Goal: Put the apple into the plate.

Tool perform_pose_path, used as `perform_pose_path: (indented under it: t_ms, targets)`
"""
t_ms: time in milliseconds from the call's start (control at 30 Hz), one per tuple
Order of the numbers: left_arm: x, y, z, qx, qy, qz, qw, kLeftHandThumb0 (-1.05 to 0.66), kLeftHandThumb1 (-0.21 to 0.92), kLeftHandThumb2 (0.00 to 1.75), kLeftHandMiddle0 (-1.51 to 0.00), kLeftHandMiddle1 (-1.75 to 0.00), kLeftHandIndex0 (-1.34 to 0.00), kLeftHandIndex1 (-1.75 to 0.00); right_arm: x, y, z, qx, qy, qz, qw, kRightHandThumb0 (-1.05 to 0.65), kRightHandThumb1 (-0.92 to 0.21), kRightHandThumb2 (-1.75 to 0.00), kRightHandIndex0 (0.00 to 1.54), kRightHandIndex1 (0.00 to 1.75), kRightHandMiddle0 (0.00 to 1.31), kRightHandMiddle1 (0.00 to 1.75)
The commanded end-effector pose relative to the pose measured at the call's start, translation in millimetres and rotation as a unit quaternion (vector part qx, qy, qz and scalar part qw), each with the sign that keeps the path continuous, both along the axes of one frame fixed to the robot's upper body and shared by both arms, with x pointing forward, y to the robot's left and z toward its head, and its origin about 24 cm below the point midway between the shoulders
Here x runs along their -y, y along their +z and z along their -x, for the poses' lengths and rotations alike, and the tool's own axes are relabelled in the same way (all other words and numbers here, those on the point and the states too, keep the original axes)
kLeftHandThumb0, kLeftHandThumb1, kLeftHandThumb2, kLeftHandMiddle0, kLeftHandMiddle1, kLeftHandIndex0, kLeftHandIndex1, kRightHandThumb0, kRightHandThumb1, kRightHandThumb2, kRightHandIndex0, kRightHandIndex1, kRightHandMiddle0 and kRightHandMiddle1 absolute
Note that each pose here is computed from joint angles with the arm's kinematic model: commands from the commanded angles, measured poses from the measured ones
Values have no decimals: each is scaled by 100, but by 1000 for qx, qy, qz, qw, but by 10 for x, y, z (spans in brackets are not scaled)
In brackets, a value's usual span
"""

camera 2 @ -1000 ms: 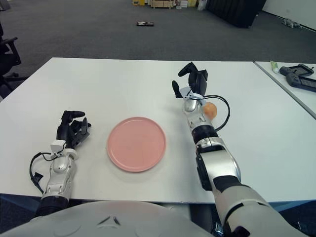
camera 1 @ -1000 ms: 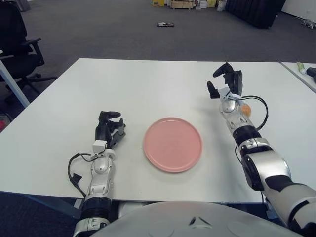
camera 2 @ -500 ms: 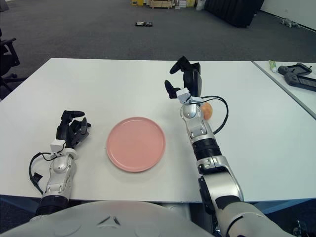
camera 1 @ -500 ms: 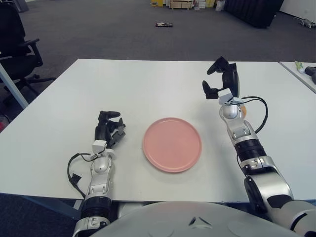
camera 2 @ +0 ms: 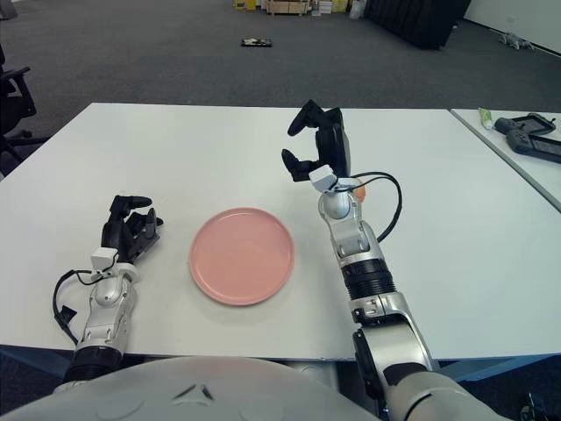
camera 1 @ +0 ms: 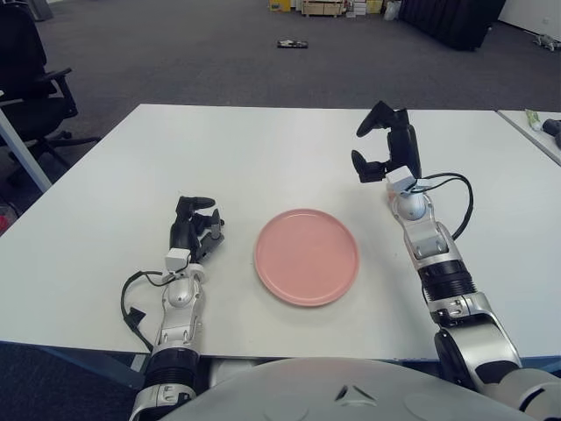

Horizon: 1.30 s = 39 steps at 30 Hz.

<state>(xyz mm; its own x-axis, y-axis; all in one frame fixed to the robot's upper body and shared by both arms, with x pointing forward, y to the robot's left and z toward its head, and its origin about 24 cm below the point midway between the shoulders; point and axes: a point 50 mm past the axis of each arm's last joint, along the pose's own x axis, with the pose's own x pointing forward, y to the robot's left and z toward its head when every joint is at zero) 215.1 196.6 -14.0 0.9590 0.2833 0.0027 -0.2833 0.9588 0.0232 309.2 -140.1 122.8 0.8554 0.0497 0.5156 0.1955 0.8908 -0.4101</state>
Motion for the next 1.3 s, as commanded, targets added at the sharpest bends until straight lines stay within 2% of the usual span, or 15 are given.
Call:
perform_pose_path:
  t_ms: [0,33,100,133,167,233,300,333,367,400,467,567,733,1067,1267]
  targets:
    - [18,-51,9,-14,-2,3,1000,-38,72,81,-57,-157,-32,-175,152,-25,-20,-13,-32,15,999,0,-6,-160,82,170,57,175]
    - [20,-51,10,-14,-1,3,1000,-38,72,82,-57,-158,-32,-175,239,-88,-55,-40,-54,22,997,0,-7,-160,81,172,56,175]
    - [21,-52,13,-15,1,4,1000,-38,71,82,-57,-158,-32,-175,344,-176,-83,-82,-83,37,992,0,-31,-129,64,173,45,165]
    - [20,-52,14,-15,1,4,1000,-38,71,82,-57,-158,-32,-175,368,-201,-85,-96,-92,45,990,-10,-33,-123,51,164,36,158]
    - [19,-51,14,-14,1,5,1000,-38,71,82,-57,-158,-32,-175,387,-228,-82,-113,-101,62,986,-25,-36,-116,33,149,23,146]
    - [17,-50,14,-13,1,5,1000,-38,71,82,-57,-159,-32,-175,424,-281,-68,-138,-114,88,980,-47,-43,-101,13,115,9,119]
    - [14,-48,16,-13,1,4,1000,-38,71,82,-57,-159,-32,-175,469,-356,-37,-163,-123,114,972,-57,-47,-94,7,83,5,99]
    - [12,-48,17,-13,1,4,1000,-38,71,82,-56,-159,-32,-175,489,-390,-22,-174,-127,126,968,-62,-49,-89,4,54,3,77]
    - [10,-48,18,-13,1,2,1000,-38,71,82,-56,-158,-32,-175,513,-439,-12,-193,-132,144,962,-64,-50,-88,3,43,2,69]
    - [9,-48,18,-14,1,2,1000,-38,71,82,-56,-158,-32,-175,529,-470,-6,-205,-137,156,957,-69,-51,-83,2,28,1,46]
    - [5,-49,20,-15,0,0,1000,-38,72,82,-55,-157,-32,-175,555,-548,-1,-230,-148,180,945,-77,-54,-75,1,11,1,20]
    - [2,-53,22,-16,0,-1,1000,-38,72,81,-55,-157,-32,-175,579,-642,-6,-256,-160,201,932,-87,-59,-59,0,4,0,6]
    - [3,-57,18,-19,-3,1,1000,-38,72,81,-55,-157,-32,-175,602,-771,-60,-296,-183,215,913,-95,-63,-44,0,1,0,1]
    - [1,-53,21,-16,-4,8,1000,-37,73,80,-55,-159,-31,-175,680,-990,-113,-347,-219,227,884,-93,-56,-36,0,0,0,0]
    - [-3,-55,23,-18,-4,8,1000,-37,73,80,-54,-160,-31,-175,685,-1026,-123,-360,-223,229,877,-91,-54,-37,0,0,0,0]
